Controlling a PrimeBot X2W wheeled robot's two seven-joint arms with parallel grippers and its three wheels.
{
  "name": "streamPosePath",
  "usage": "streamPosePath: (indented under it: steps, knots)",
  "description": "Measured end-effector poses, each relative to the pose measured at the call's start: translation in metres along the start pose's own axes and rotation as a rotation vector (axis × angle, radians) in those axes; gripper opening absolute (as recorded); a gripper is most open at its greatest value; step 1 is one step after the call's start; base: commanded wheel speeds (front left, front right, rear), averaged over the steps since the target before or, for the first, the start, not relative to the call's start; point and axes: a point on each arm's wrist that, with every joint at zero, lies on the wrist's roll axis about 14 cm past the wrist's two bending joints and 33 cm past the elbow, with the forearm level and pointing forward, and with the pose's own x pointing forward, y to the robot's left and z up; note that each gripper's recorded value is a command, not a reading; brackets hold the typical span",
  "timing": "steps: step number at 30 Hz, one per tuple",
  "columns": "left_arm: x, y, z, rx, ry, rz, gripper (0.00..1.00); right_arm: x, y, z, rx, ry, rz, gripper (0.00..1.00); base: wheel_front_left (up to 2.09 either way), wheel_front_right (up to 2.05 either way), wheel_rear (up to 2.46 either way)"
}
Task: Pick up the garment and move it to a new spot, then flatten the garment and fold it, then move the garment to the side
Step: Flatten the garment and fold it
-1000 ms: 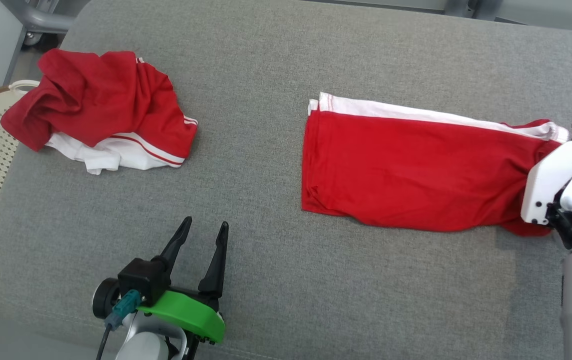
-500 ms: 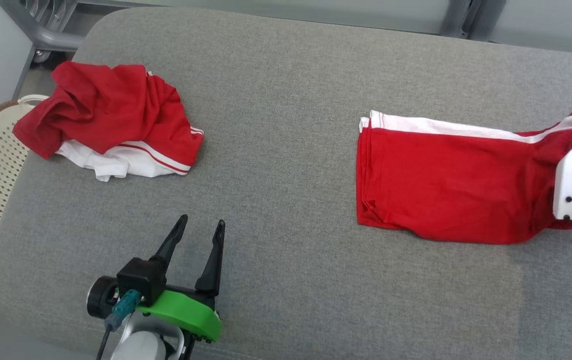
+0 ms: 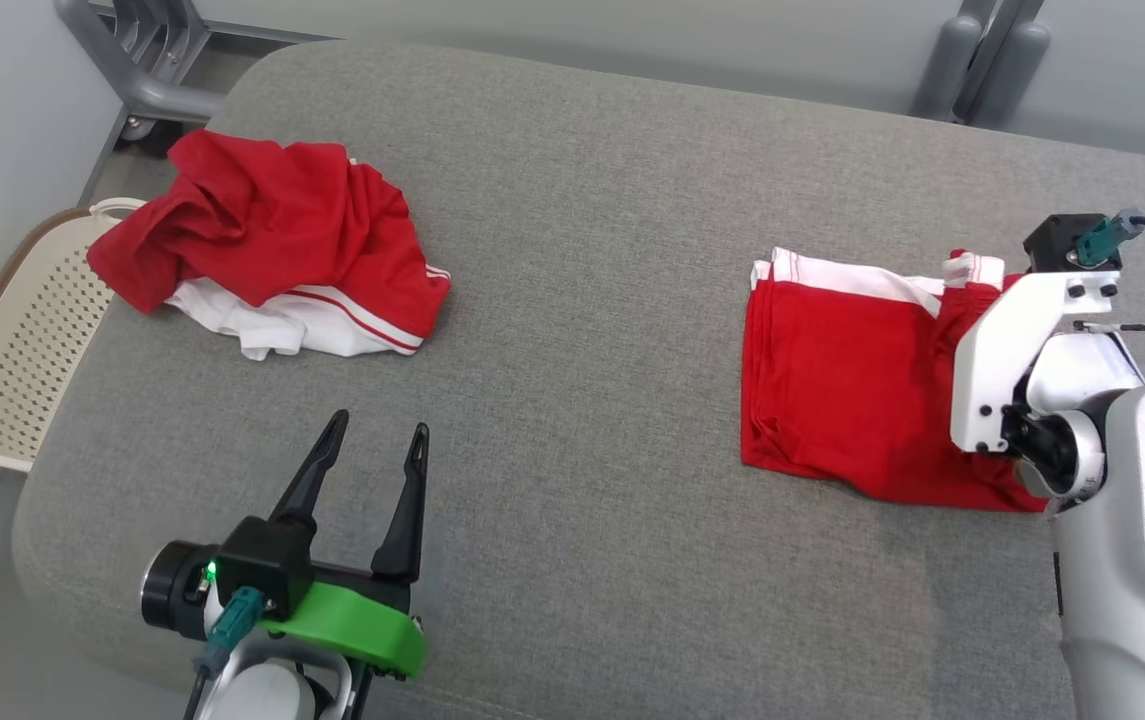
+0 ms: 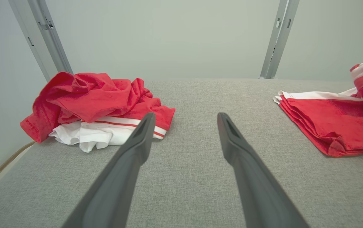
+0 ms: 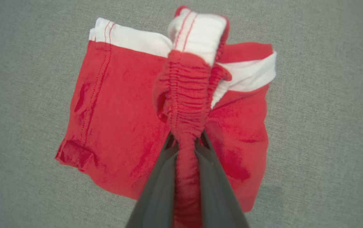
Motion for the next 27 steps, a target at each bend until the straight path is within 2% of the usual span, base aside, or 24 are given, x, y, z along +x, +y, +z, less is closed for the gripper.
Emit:
streamPosePath:
  steps: [13, 21, 22, 23, 27]
  knots:
    - [-0.020, 0.012, -0.003, -0.029, 0.013, 0.064, 1.00, 0.032, 0.075, 0.015, -0.023, 0.025, 0.191, 0.00, 0.00, 0.00, 0.00]
    - [-0.028, 0.017, -0.004, -0.037, 0.019, 0.088, 1.00, 0.043, 0.094, 0.016, -0.028, 0.028, 0.231, 0.00, 0.00, 0.00, 0.00]
    - [-0.029, 0.018, -0.005, -0.037, 0.019, 0.091, 1.00, 0.044, 0.094, 0.017, -0.025, 0.017, 0.230, 0.16, 0.00, 0.00, 0.00]
    - [-0.029, 0.018, -0.005, -0.037, 0.020, 0.092, 1.00, 0.045, 0.094, 0.019, -0.030, 0.006, 0.228, 1.00, 0.00, 0.00, 0.00]
    - [-0.031, 0.018, -0.005, -0.038, 0.019, 0.093, 1.00, 0.044, 0.098, 0.026, -0.017, -0.031, 0.242, 1.00, 0.00, 0.00, 0.00]
